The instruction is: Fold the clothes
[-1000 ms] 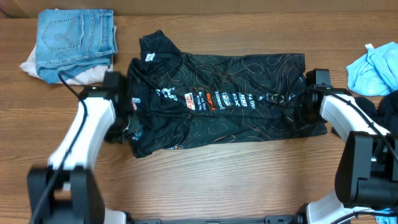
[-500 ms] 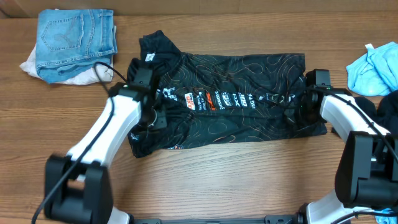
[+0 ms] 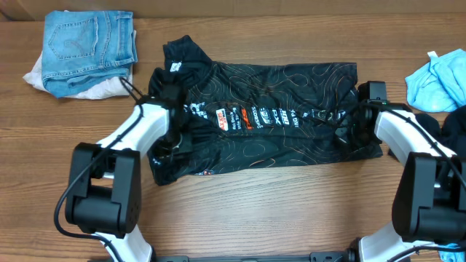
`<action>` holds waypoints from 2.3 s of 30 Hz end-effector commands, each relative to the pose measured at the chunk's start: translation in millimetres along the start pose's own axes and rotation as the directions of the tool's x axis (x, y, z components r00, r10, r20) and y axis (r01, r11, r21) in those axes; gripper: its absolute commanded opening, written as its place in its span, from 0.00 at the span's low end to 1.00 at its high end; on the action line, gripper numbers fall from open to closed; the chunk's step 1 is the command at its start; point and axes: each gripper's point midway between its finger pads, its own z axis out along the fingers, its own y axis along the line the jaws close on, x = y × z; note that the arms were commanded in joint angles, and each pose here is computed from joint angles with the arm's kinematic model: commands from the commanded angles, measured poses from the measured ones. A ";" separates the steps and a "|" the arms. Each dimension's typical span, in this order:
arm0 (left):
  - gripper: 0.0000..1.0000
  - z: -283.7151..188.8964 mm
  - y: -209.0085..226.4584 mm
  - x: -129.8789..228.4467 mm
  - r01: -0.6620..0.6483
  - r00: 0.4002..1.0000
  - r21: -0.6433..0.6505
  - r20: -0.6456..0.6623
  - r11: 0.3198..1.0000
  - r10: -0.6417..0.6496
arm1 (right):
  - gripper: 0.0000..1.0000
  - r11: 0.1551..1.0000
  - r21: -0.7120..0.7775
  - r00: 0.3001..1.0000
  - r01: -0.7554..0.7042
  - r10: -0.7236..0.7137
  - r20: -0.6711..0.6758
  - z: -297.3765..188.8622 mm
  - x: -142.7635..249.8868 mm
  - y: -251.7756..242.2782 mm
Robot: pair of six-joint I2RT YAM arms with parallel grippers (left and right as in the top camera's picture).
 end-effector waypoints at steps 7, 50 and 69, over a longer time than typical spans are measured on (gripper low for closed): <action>0.04 15.5 59.5 2.2 0.148 0.986 -0.058 -0.064 0.987 -0.151 | 0.04 0.999 0.035 1.000 -0.013 0.014 -0.009 6.0 -0.2 -7.1; 0.89 -78.3 -13.0 -46.2 -0.128 0.976 0.039 0.180 0.991 0.119 | 0.77 0.988 -0.101 0.990 -0.116 0.107 -0.087 -49.7 -42.9 -27.2; 1.00 -77.4 -10.9 -41.2 -0.128 0.980 0.033 0.159 0.991 0.121 | 0.48 0.980 -0.125 0.982 -0.154 0.138 -0.130 -4.2 -11.6 -32.6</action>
